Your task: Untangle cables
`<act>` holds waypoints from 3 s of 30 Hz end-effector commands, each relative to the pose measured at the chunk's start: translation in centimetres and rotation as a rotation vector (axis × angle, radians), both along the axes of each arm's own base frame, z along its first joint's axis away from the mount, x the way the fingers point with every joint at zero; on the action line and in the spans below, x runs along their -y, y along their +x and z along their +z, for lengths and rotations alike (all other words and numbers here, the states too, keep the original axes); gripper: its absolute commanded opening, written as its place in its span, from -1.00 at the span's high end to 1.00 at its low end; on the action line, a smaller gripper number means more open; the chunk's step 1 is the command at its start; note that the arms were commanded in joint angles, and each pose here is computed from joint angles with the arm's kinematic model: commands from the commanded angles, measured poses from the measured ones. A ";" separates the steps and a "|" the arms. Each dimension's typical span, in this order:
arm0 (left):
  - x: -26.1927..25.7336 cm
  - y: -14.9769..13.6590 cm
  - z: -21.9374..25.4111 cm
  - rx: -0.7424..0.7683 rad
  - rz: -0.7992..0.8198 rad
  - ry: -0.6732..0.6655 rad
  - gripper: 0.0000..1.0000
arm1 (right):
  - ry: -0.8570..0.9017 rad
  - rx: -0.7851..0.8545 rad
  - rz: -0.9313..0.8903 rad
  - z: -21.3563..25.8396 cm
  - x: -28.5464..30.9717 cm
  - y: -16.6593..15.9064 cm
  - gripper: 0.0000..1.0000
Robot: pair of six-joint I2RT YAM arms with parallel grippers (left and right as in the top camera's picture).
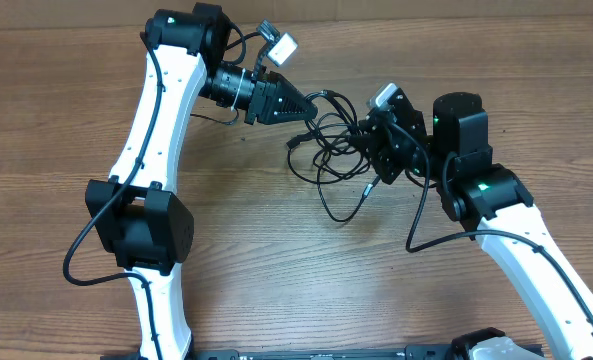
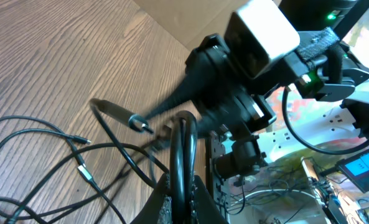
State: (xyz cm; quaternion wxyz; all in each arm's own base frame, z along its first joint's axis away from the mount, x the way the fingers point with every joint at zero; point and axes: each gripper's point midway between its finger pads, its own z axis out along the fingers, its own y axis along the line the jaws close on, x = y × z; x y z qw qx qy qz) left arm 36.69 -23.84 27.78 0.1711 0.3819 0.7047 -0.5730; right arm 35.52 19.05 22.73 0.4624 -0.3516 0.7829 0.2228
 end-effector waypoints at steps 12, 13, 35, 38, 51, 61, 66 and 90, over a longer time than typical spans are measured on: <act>0.4 -0.1 0.8 0.011 -0.006 -0.031 0.91 | 0.022 -0.014 0.021 -0.1 -0.3 -0.3 0.92; 0.3 -0.1 0.8 0.011 -0.005 -0.031 0.91 | 0.027 -0.016 0.030 0.0 -0.5 -0.4 0.92; -1.3 1.0 0.9 0.010 0.040 -0.039 0.91 | 0.023 -0.199 0.085 -2.6 -0.6 -3.5 0.20; -1.4 0.9 0.7 0.008 0.039 -0.023 0.92 | 0.032 -0.165 0.086 -2.1 -0.8 -3.0 -0.20; -1.4 0.7 0.6 -0.009 0.038 -0.016 0.91 | 0.077 0.024 0.093 1.3 -1.5 -0.7 0.21; -1.3 0.6 0.7 -0.009 0.036 -0.019 0.91 | 0.097 0.021 0.129 1.5 -1.9 -1.2 0.15; -0.9 0.4 0.7 -0.008 0.026 -0.019 0.91 | 0.097 0.020 0.130 1.5 -1.9 -1.2 0.73; -0.6 0.3 0.7 -0.007 0.019 -0.021 0.91 | 0.086 -0.032 0.127 0.6 -1.8 -1.7 0.92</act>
